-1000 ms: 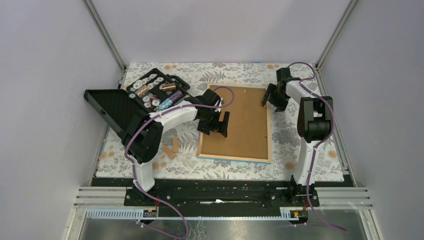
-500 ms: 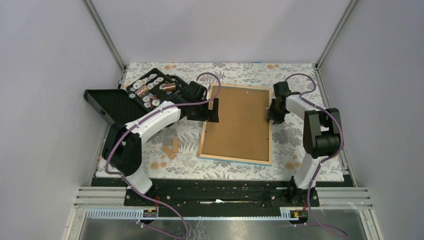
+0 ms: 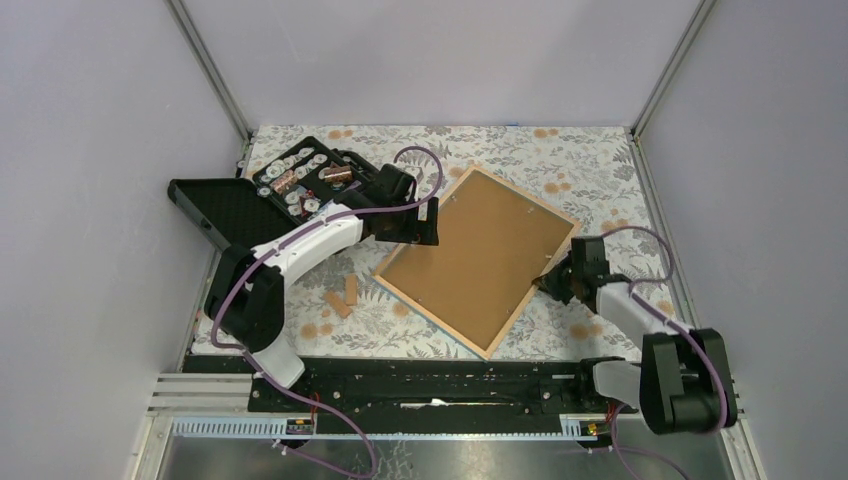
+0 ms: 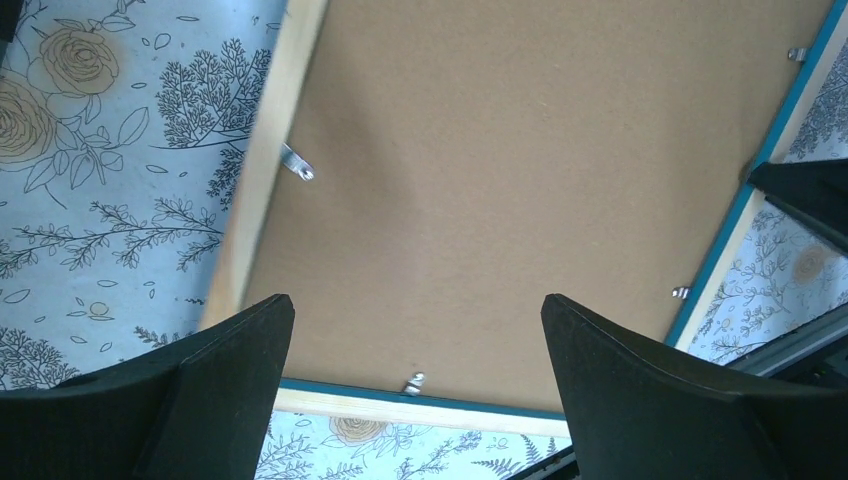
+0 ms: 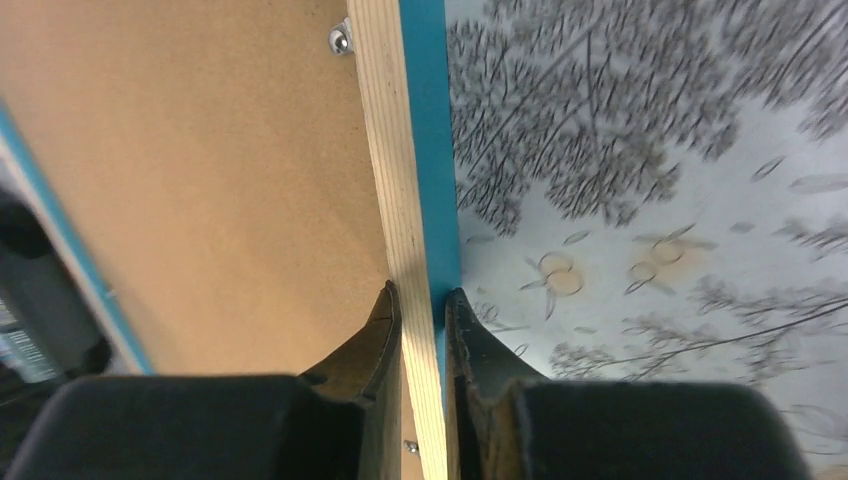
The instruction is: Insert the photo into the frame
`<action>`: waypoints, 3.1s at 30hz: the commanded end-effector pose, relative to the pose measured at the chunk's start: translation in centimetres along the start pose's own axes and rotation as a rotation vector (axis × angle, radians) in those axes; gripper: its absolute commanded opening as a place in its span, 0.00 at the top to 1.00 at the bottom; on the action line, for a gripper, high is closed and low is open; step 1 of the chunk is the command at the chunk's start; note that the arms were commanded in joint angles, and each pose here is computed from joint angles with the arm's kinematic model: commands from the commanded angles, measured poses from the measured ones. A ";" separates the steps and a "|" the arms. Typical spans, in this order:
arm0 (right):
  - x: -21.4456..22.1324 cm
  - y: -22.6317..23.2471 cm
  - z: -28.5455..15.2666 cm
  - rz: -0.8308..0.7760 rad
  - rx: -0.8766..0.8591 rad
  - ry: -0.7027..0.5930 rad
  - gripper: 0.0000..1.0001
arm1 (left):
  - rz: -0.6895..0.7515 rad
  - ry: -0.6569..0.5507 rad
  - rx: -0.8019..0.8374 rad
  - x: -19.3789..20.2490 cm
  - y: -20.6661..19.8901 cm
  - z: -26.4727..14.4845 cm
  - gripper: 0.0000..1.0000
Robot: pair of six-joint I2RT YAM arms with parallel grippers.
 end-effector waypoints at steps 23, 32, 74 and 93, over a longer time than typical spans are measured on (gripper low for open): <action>-9.7 7.9 -5.3 -0.344 -0.029 0.019 0.00 | -0.350 0.044 0.174 8.5 0.8 -2.3 0.01; -18.8 9.4 1.5 -0.236 -0.067 0.031 0.00 | -0.454 -0.060 0.161 10.5 1.1 -2.0 0.01; -9.0 1.2 1.8 -0.293 0.294 0.111 0.02 | -0.173 0.276 0.097 3.9 3.5 3.2 0.01; -9.8 1.9 2.5 -0.305 0.315 0.111 0.02 | -0.206 0.261 0.097 3.7 4.3 3.2 0.01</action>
Point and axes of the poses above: each gripper's point midway between its finger pads, its own z axis out along the fingers, its own y axis along the line the jaws close on, x = y × z, the point moved 9 cm from there along -z, back along the fingers, and after that the axes turned 3 degrees about -z, right-handed, at the moved point
